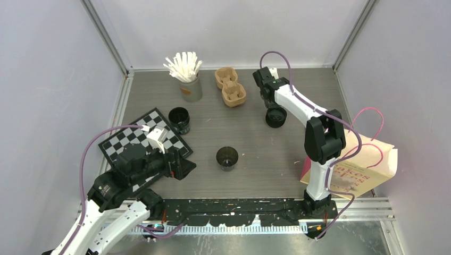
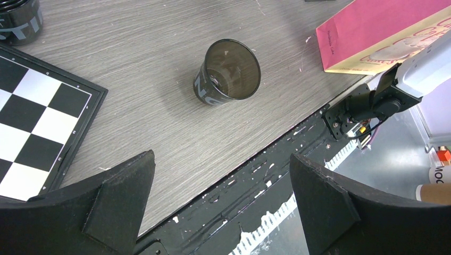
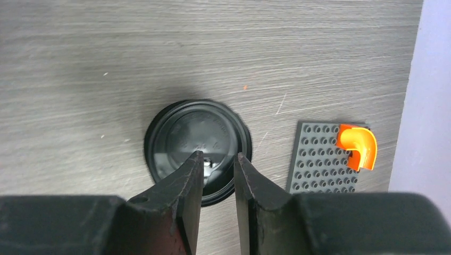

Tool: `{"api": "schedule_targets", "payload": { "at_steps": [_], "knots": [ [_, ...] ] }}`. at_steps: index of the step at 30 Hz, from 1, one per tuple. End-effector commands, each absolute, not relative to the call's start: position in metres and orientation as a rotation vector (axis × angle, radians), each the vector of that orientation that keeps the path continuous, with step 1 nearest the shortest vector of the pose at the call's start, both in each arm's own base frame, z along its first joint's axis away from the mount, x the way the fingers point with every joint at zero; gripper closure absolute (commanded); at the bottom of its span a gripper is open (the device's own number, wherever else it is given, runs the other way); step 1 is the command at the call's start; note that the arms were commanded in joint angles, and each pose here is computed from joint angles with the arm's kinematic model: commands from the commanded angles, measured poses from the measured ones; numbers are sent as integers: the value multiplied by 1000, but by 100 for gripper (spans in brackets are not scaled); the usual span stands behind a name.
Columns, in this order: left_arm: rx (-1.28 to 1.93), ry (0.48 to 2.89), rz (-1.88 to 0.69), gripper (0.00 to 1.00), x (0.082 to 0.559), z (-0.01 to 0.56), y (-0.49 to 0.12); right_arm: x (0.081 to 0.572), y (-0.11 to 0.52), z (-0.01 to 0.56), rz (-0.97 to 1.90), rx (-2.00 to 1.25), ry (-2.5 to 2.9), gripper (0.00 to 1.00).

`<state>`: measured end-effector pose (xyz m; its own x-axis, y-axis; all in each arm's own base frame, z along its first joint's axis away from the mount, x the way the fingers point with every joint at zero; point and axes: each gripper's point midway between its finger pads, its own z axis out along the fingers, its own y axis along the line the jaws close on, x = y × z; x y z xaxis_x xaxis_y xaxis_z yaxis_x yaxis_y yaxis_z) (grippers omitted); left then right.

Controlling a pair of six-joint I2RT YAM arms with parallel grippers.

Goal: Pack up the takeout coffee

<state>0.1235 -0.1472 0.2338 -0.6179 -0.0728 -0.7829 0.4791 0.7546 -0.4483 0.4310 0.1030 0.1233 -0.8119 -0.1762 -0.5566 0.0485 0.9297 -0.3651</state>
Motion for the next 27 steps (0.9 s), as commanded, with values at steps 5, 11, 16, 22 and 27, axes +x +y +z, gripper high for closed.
{"api": "schedule_targets", "payload": {
  "at_steps": [5, 11, 16, 22, 27],
  "knots": [
    [313, 2072, -835, 0, 124, 241, -149, 445, 70, 113, -484, 84, 2492, 57],
    [317, 2072, -836, 0, 124, 241, -149, 443, 66, 101, -444, 94, 2520, 56],
    [314, 2071, -832, 0, 124, 241, -149, 442, 61, 92, -460, 100, 2540, 57],
    [312, 2069, -831, 0, 124, 242, -148, 440, 53, 87, -505, 109, 2546, 59],
    [312, 2070, -830, 0, 124, 241, -148, 438, 50, 84, -500, 128, 2560, 58]
  ]
}}
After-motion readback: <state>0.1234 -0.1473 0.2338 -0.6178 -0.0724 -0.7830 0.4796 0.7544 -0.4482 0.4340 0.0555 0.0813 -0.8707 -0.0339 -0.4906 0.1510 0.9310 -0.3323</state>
